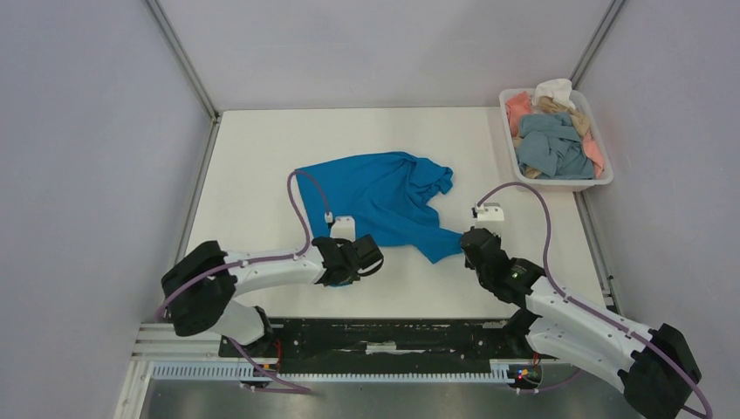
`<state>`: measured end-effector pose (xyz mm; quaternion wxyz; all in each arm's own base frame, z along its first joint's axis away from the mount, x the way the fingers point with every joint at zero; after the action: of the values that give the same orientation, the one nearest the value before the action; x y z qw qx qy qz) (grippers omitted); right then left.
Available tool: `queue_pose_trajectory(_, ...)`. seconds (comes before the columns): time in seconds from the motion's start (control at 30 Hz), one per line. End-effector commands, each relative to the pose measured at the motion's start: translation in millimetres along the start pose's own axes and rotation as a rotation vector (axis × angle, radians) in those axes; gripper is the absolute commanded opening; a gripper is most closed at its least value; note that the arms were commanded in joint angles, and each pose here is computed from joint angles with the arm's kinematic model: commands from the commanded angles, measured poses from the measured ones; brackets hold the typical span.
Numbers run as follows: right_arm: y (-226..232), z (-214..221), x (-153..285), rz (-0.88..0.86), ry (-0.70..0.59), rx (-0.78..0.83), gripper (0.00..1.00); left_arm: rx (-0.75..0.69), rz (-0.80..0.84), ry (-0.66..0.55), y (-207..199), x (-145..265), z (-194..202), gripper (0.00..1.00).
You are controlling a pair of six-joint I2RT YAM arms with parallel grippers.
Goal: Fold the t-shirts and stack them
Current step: Flatten out the tshirt
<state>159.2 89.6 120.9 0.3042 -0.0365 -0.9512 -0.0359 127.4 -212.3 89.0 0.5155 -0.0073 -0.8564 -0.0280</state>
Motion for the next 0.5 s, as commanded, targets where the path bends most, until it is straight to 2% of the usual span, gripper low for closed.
queue_pose_trajectory(0.0, 6, -38, 6, 0.049, -0.120, -0.099, 0.00, 0.096, -0.137, -0.370, 36, 44, -55, 0.02)
queue_pose_trajectory(0.07, 8, -56, 9, 0.068, -0.179, -0.143, 0.00, 0.166, -0.148, -0.469, 52, 62, -78, 0.02)
queue_pose_trajectory(0.3, 13, -130, 33, 0.071, -0.376, -0.280, 0.00, 0.350, -0.121, -0.656, 95, 112, -132, 0.02)
queue_pose_trajectory(0.47, 20, -195, 72, -0.023, -0.531, -0.292, 0.00, 0.413, -0.041, -0.855, 116, 185, -162, 0.02)
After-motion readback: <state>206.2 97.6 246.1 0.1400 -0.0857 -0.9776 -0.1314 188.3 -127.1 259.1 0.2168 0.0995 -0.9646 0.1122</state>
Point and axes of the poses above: each gripper's point midway between its finger pads, its own x axis back along the fingers, its own y axis along the line the jaws close on, z = x × y, the point moved 8 cm from there along x, back along the fingers, and after that the axes turned 6 degrees about -x, right-handed, at the moved point
